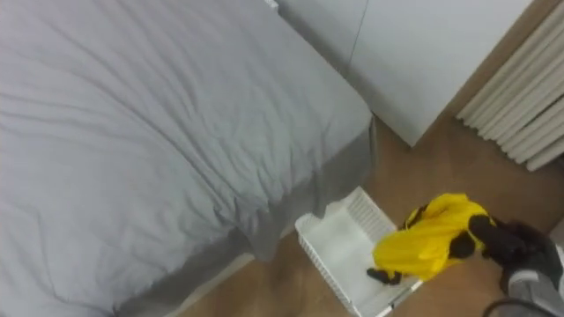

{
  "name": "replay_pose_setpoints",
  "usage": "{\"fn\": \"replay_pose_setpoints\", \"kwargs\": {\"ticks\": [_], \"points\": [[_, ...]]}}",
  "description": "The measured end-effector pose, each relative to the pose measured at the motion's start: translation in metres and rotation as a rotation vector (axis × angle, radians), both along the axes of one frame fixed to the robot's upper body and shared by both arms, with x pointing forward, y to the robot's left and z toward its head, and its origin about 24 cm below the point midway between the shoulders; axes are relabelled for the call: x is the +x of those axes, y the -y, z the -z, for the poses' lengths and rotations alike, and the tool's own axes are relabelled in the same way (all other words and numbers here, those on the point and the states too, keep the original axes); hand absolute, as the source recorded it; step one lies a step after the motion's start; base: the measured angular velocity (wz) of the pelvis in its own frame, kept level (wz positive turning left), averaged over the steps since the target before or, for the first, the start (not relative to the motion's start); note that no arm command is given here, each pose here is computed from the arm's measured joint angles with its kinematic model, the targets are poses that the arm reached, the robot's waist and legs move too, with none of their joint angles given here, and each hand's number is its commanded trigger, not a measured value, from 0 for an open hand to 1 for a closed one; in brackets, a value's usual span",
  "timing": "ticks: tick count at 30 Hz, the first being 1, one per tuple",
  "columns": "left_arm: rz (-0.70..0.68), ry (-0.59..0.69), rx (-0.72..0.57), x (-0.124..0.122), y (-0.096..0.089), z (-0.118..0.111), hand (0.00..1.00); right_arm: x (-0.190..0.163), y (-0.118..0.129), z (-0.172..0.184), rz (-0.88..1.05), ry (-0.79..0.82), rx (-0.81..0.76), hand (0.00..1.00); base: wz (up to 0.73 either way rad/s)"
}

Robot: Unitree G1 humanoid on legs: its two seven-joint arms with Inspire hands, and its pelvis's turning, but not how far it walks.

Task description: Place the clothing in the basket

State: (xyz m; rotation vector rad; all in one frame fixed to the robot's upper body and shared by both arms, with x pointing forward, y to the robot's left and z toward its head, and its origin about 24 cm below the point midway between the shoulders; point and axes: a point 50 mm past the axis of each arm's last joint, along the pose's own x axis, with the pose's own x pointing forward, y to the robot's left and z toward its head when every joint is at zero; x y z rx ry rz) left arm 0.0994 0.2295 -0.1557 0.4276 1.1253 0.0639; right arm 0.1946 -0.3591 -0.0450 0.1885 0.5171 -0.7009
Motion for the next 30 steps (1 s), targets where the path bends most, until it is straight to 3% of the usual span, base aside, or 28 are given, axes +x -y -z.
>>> {"fn": "replay_pose_setpoints", "kwargs": {"ticks": [2,3,4,22,30], "points": [[-0.001,0.013,0.002,0.004,-0.002,-0.001,0.0,0.008,-0.004,-0.001,-0.026,0.001,-0.01,0.98,0.02],[0.002,0.021,0.001,0.006,-0.002,-0.002,0.0,0.012,-0.005,-0.001,-0.023,0.004,-0.01,0.62,0.06],[0.007,0.029,0.0,0.008,-0.001,-0.002,0.0,0.016,-0.005,-0.001,-0.02,0.004,-0.006,0.0,0.07],[0.102,0.105,-0.017,0.045,0.007,-0.012,0.0,-0.01,-0.018,0.039,0.035,-0.192,0.098,0.0,0.18],[0.106,0.097,-0.016,0.042,0.007,-0.011,0.0,-0.009,-0.019,0.04,0.026,-0.199,0.107,0.0,0.05]]}}
